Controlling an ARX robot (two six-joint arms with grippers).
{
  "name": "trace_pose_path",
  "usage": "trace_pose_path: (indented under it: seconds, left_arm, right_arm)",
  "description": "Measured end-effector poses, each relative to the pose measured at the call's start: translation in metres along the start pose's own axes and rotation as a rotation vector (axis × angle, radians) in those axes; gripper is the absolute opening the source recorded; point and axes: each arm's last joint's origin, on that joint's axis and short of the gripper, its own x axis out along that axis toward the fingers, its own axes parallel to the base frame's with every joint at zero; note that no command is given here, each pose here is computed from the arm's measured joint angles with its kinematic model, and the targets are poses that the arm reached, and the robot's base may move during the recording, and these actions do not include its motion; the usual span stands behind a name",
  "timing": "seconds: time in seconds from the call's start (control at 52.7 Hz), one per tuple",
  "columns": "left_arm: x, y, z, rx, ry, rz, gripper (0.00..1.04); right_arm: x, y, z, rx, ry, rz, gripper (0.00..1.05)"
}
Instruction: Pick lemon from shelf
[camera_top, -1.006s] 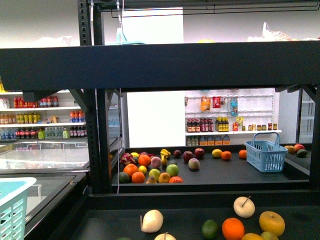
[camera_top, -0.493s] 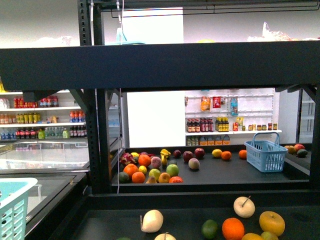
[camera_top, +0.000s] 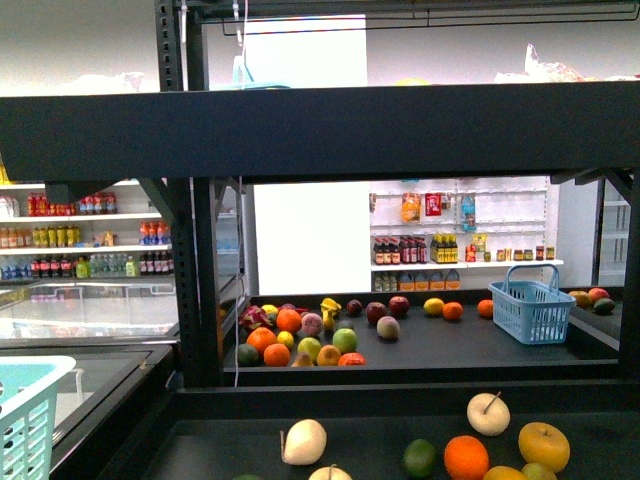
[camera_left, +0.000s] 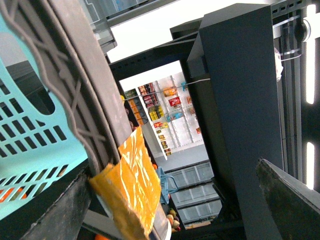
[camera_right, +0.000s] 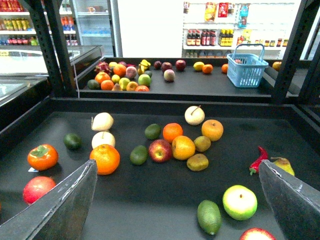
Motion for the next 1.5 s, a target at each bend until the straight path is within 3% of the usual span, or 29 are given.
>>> trace_pose_path:
  seconds: [0.285, 0.569, 0.816, 0.835, 0.93, 1.006, 1.12, 1.196, 1.423, 1.499]
  left_arm:
    - [-0.016, -0.013, -0.002, 0.017, 0.021, 0.077, 0.97]
    - [-0.036, -0.026, -0.002, 0.189, 0.015, 0.220, 0.97]
    - [-0.049, -0.062, -0.012, 0.539, -0.011, 0.247, 0.97]
    - [-0.065, -0.095, -0.034, 0.840, -0.034, 0.190, 0.97]
    - [-0.079, -0.111, -0.048, 0.944, -0.073, 0.139, 0.97]
    - [-0.091, -0.115, -0.062, 1.058, -0.008, 0.118, 0.86]
    - [-0.115, -0.088, -0.086, 1.147, 0.078, 0.092, 0.63]
    - [-0.130, -0.068, -0.095, 1.170, 0.078, 0.107, 0.46]
    - [-0.142, -0.039, -0.107, 1.182, 0.078, 0.104, 0.02]
    - [-0.145, -0.032, -0.109, 1.185, 0.077, 0.103, 0.02]
  right_arm:
    - [0.000, 0.000, 0.000, 0.000, 0.000, 0.000, 0.97]
    - [0.000, 0.000, 0.000, 0.000, 0.000, 0.000, 0.97]
    - [0.000, 0.000, 0.000, 0.000, 0.000, 0.000, 0.97]
    - [0.000, 0.000, 0.000, 0.000, 0.000, 0.000, 0.97]
    - [0.000, 0.000, 0.000, 0.000, 0.000, 0.000, 0.97]
    - [0.000, 0.000, 0.000, 0.000, 0.000, 0.000, 0.97]
    - [0.000, 0.000, 0.000, 0.000, -0.001, 0.000, 0.97]
    - [0.000, 0.000, 0.000, 0.000, 0.000, -0.001, 0.97]
    - [0.000, 0.000, 0.000, 0.000, -0.001, 0.000, 0.97]
    - [0.000, 0.000, 0.000, 0.000, -0.001, 0.000, 0.97]
